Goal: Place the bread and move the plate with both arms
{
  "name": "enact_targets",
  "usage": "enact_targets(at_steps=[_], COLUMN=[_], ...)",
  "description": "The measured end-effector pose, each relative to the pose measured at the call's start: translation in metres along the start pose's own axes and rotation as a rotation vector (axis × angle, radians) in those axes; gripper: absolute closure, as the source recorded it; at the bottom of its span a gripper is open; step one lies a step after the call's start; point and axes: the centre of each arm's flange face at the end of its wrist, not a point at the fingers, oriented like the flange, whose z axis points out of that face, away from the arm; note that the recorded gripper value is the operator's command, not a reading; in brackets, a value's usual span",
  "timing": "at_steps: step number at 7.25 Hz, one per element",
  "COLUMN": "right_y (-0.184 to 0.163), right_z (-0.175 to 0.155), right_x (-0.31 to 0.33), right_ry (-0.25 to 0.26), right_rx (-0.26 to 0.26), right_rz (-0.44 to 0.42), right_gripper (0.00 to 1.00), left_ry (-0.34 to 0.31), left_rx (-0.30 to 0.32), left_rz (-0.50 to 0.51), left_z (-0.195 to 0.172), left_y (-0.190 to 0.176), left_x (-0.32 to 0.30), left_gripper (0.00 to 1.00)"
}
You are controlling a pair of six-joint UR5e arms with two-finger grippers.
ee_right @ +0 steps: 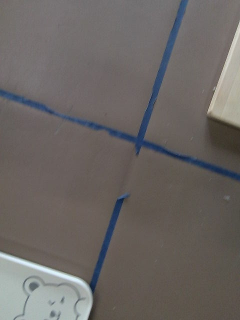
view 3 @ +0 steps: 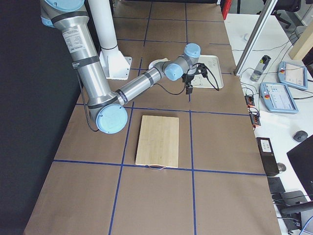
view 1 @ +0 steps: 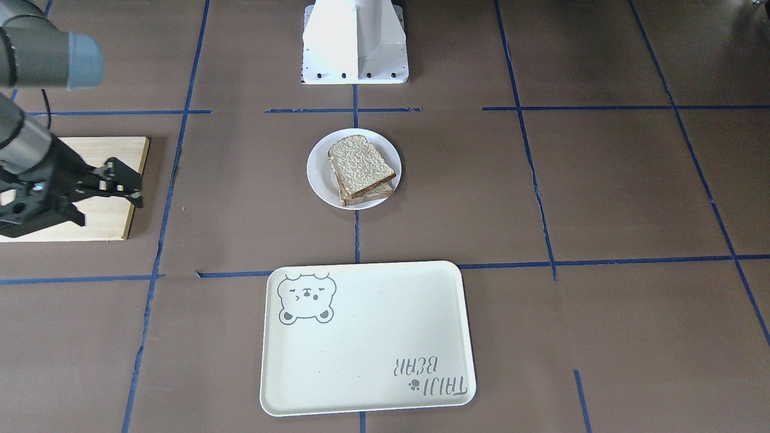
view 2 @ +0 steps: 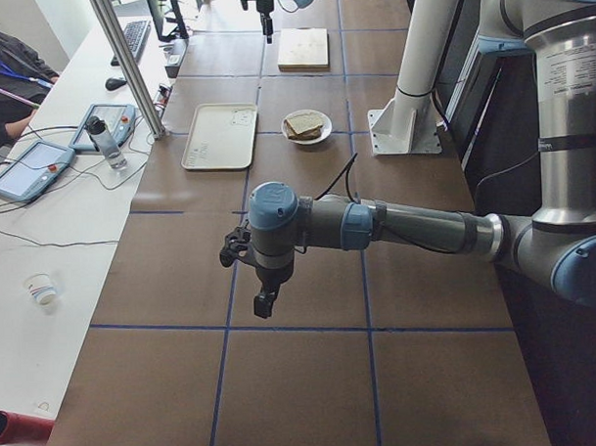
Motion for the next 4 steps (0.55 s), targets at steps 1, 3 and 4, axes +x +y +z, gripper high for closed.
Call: enact_targets(at_steps=[1, 3, 4], right_y=[0.030, 0.110, 0.155], right_z=[-0.014, -0.035, -0.040], right_x=[0.058, 0.180, 0.231], right_ry=[0.037, 0.041, 0.023], right_rx=[-0.030, -0.064, -0.067], right_rz=[-0.063, -0.119, -0.102], right_gripper=[0.00, 0.00, 0.00], left_ry=[-0.009, -0.008, 0.009], left_rx=[0.034, 0.065, 0.071], left_rz=[0.030, 0.015, -0.065], left_z=[-0.005, -0.012, -0.010], left_y=[-0.008, -0.030, -0.046], left_x=[0.002, 0.012, 0.026], left_gripper=[0.00, 0.00, 0.00])
